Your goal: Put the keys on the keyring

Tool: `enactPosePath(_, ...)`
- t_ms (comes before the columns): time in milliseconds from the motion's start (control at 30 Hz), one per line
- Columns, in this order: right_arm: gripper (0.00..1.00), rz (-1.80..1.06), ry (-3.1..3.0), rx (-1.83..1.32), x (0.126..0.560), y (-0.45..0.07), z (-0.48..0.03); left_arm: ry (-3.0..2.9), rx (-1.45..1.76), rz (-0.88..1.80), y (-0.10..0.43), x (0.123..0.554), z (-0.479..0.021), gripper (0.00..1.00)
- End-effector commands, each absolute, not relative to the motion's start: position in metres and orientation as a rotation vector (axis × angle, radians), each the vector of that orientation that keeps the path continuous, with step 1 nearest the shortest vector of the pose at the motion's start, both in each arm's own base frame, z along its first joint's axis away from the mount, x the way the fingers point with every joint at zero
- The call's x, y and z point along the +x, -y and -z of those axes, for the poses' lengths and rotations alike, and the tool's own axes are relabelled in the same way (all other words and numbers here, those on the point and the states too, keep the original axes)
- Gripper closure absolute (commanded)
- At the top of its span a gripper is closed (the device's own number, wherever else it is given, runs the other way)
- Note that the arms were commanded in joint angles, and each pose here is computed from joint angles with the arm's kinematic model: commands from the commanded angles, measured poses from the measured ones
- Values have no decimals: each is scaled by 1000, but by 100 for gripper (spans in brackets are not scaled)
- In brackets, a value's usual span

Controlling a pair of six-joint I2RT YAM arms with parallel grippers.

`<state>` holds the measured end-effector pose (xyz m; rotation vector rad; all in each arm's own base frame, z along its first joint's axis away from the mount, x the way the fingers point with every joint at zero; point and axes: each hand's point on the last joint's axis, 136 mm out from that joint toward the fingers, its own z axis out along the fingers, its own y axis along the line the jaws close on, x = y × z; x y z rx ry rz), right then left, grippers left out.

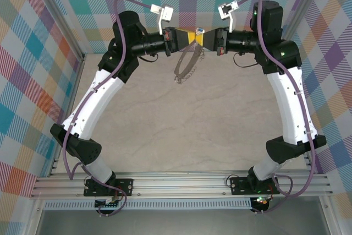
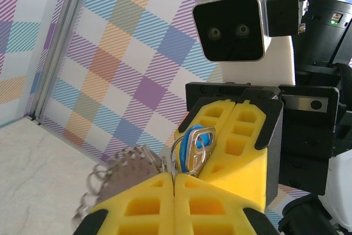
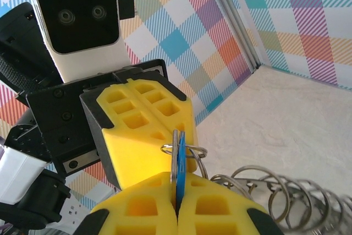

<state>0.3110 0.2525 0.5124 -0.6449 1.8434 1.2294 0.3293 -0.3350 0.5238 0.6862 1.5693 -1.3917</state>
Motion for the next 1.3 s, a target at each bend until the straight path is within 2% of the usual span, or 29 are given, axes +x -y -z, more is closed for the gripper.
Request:
enactPosePath(0,100,-1192,-1851,-650,310,-248,-509,-1518,695,1360,327,321,-539,100)
enactPosePath(133,100,-1178,-1908,-617,314,-245,-494,-1566,644,1320,324,331,-530,98)
enactPosePath(333,100,-1160,-1993,-561,318,-241,-467,-1616,561,1272,318,344,-518,64)
enactPosePath(800,100,-1128,-2180,-372,337,-226,-373,-1741,395,1157,295,366,-477,20)
enactPosePath(833,100,-1121,-2190,-358,339,-224,-368,-1749,385,1148,293,367,-474,7)
enactPosePath(867,100,-1112,-2200,-342,341,-222,-361,-1762,375,1143,291,368,-469,1)
enactPosePath(1267,100,-1035,-2250,-236,354,-202,-332,-1866,180,981,251,375,-423,0)
